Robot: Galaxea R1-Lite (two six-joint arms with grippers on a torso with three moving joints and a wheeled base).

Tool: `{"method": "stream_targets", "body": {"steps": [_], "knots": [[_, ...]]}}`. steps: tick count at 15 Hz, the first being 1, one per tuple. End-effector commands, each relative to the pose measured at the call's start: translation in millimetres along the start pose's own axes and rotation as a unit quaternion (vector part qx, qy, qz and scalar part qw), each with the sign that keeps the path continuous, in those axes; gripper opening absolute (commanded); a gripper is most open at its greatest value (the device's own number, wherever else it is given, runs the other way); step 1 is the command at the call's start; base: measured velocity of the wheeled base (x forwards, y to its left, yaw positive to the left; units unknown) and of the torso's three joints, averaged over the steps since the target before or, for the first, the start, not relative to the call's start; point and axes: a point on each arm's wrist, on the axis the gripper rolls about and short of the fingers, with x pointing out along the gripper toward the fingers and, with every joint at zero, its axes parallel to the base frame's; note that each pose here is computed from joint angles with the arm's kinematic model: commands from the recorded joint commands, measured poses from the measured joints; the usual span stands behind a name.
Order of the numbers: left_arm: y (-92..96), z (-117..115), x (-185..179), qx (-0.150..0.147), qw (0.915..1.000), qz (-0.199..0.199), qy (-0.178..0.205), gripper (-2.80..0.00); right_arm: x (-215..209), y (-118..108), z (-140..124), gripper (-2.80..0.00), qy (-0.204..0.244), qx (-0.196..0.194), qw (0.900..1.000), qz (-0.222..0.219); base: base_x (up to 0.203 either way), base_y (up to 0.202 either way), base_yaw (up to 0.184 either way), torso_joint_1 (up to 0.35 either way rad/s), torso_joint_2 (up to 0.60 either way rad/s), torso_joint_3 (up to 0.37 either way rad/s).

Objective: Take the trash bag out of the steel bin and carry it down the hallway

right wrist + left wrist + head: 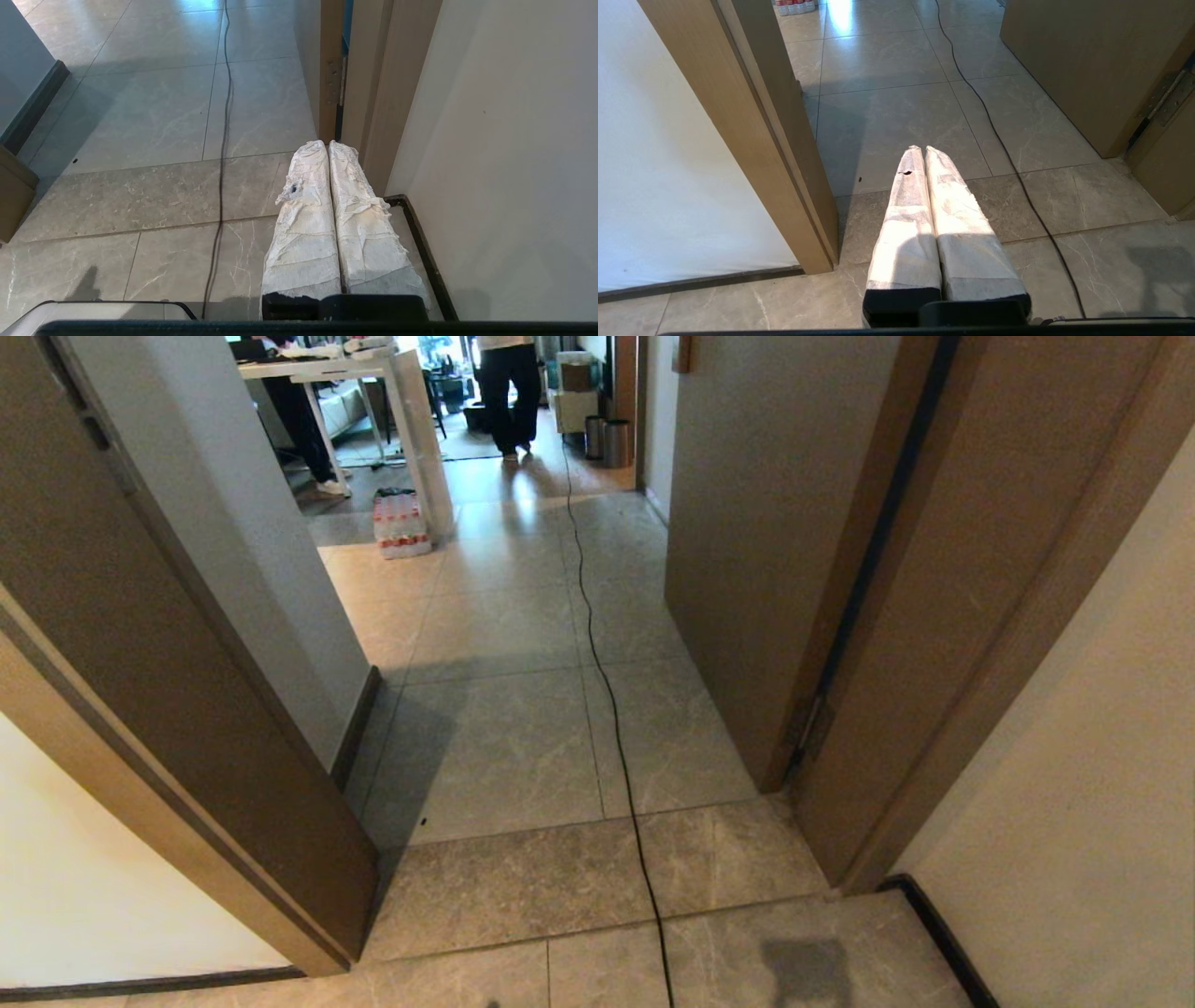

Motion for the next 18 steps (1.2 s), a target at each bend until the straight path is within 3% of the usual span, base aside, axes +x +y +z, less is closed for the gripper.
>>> {"method": "stream_targets", "body": {"steps": [1,18], "knots": [[0.0,-3.4,0.9,0.0,1.0,0.0,0.006,-2.8,0.1,0.0,0.1,-2.8,0.0,0.0,1.0,0.0,0.0,0.0,0.0,0.0,0.0,0.0],[0.0,-3.4,0.9,0.0,1.0,0.0,0.006,-2.8,0.1,0.0,0.1,-2.8,0.0,0.0,1.0,0.0,0.0,0.0,0.0,0.0,0.0,0.0]]}}
